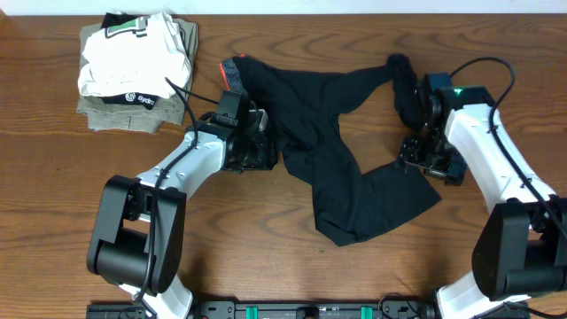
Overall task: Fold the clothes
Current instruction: 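Hold the garment edges with both grippers and adjust positions, then pull the leggings apart, left gripper left, right gripper toward the right edge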
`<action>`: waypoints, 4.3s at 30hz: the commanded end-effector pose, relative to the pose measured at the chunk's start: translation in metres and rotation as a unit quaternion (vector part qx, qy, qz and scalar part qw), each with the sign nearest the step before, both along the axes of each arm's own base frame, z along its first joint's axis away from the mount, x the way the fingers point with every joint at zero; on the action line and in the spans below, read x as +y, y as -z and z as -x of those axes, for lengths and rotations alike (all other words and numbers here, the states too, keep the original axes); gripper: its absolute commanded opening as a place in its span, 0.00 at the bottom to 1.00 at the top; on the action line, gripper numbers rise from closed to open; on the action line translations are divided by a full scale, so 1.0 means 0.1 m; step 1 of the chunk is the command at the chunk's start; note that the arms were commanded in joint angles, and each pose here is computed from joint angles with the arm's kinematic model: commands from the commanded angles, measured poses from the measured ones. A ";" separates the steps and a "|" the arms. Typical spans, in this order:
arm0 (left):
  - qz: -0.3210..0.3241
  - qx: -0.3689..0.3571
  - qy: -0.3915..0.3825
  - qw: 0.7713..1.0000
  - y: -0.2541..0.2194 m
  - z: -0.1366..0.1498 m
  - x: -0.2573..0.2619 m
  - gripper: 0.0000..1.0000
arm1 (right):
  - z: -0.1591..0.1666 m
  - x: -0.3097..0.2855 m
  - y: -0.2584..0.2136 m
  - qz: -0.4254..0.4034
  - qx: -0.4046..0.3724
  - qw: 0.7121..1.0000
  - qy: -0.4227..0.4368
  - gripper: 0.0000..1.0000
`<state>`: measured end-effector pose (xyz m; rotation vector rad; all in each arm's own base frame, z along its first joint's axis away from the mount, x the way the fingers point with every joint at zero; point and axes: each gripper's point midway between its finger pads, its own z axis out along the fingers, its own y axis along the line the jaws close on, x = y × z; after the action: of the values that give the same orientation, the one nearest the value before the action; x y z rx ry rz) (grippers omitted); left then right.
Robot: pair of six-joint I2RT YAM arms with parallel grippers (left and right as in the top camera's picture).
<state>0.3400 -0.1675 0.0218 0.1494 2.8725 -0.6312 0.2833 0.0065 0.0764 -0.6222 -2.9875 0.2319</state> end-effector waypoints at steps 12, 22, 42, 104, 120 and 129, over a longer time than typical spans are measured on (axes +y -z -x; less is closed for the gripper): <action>0.010 0.012 0.004 1.000 0.02 0.05 -0.03 0.06 | -0.34 0.07 0.22 -0.007 -0.081 0.997 -0.014 0.85; 0.018 0.014 0.007 1.000 0.01 0.06 -0.05 0.06 | -0.53 0.09 0.21 -0.011 -0.117 0.992 -0.034 0.64; 0.018 0.015 0.004 1.000 0.00 0.06 -0.05 0.06 | -0.63 0.10 0.54 -0.012 -0.111 0.993 -0.038 0.56; 0.030 0.018 0.001 0.999 -0.03 0.06 -0.09 0.06 | -0.66 -0.02 0.83 -0.004 -0.098 0.993 -0.059 0.37; 0.030 0.018 0.001 0.999 -0.03 0.05 -0.08 0.06 | -0.59 0.03 1.06 -0.026 -0.066 0.995 -0.072 0.11; 0.028 0.025 -0.016 0.999 -0.03 0.02 0.04 0.06 | -0.49 -0.29 0.98 0.024 -0.047 0.998 -0.024 0.01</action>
<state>0.3341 -0.1712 0.0238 0.1372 2.8890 -0.7042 0.3500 0.0044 -0.0042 -0.4957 -3.1931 0.1524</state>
